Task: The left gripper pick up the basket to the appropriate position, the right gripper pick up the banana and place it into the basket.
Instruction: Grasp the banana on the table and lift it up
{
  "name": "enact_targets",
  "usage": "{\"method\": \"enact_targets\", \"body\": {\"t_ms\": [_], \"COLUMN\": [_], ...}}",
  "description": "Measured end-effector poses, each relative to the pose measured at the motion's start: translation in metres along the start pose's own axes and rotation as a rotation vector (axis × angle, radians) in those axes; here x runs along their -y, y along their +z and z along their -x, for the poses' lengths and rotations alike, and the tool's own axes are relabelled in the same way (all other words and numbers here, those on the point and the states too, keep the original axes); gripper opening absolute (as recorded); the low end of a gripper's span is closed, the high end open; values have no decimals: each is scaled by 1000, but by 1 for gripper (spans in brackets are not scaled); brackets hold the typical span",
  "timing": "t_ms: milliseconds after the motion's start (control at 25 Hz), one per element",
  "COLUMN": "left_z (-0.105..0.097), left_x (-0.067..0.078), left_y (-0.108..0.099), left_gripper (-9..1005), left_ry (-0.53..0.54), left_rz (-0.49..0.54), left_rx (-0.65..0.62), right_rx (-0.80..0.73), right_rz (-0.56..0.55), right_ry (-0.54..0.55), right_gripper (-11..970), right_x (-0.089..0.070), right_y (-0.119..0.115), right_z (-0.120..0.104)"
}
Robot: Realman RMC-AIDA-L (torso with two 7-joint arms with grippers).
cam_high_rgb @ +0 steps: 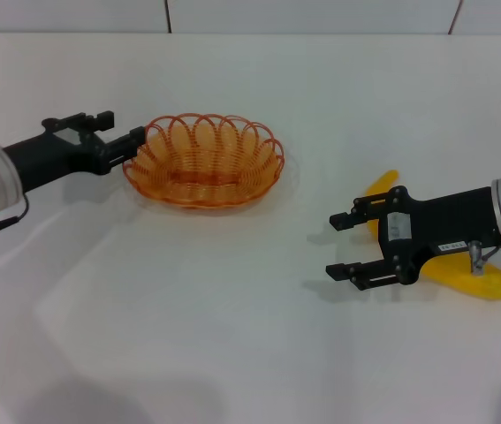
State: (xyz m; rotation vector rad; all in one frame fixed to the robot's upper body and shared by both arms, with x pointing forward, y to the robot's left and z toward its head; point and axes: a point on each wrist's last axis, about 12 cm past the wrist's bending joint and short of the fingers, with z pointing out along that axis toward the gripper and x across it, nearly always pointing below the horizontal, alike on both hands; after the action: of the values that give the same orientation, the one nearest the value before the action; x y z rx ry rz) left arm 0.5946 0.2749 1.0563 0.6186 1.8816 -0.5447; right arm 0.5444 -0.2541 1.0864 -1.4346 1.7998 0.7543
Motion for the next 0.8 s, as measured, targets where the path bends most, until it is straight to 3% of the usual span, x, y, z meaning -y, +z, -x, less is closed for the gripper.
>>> {"method": "enact_targets", "body": {"t_ms": [240, 640, 800], "left_z": [-7, -32, -38], "left_x": [1, 6, 12], "left_y": [-19, -57, -75], "left_gripper": [595, 601, 599], "left_ry": [70, 98, 114], "left_rz": [-24, -58, -119], "left_rx": [36, 67, 89], "right_rx": [17, 66, 86], "right_rz": [-7, -23, -29], "right_ry": [0, -15, -13], "right_gripper": [704, 704, 704], "right_x": [1, 2, 2], "right_y": [0, -1, -1], "right_z": [2, 6, 7]}}
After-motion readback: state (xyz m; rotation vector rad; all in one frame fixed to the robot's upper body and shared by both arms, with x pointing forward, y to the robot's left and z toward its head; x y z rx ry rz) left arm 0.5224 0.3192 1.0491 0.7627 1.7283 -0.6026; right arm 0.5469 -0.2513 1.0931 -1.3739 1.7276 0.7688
